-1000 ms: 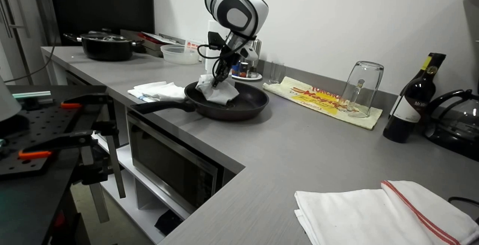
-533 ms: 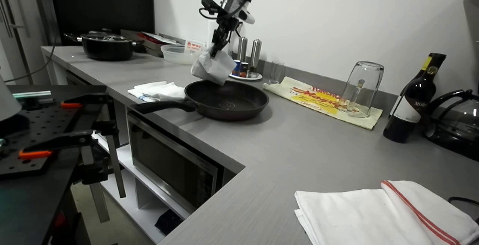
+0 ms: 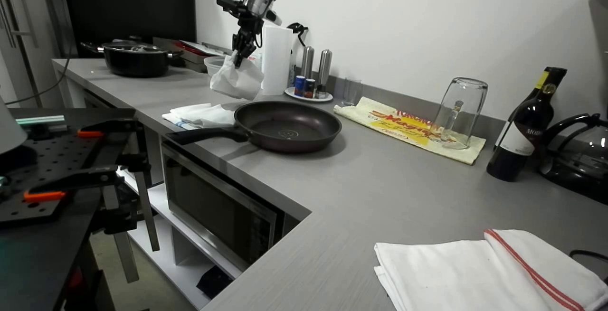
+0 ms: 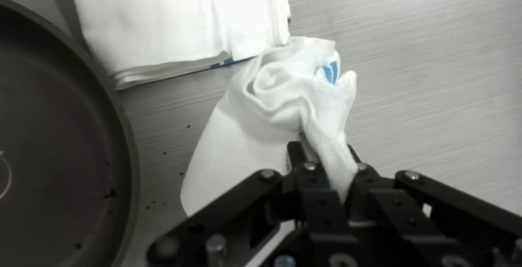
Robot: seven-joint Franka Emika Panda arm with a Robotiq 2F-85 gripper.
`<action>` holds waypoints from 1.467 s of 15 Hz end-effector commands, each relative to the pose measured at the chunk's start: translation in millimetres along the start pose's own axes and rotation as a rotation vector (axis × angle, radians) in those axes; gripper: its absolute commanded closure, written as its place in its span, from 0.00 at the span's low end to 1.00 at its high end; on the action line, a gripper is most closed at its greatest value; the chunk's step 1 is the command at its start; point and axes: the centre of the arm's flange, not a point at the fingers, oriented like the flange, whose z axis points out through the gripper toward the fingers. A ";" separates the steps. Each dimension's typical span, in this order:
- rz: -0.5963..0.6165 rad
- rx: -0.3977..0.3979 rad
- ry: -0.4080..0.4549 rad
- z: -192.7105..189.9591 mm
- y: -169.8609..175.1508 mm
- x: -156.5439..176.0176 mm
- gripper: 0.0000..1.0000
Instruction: Use the towel to clean the pan
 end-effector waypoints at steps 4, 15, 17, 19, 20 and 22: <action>-0.097 -0.084 0.133 40.2 -20.4 7.7 0.98; -0.015 -0.100 0.223 52.8 27.3 1.6 0.98; 0.005 -0.098 0.199 57.1 26.7 -6.4 0.93; 0.002 -0.092 0.194 59.3 25.9 -14.1 0.64; 0.002 -0.092 0.196 58.6 25.3 -18.3 0.58; 0.002 -0.090 0.191 56.0 25.4 -28.7 0.44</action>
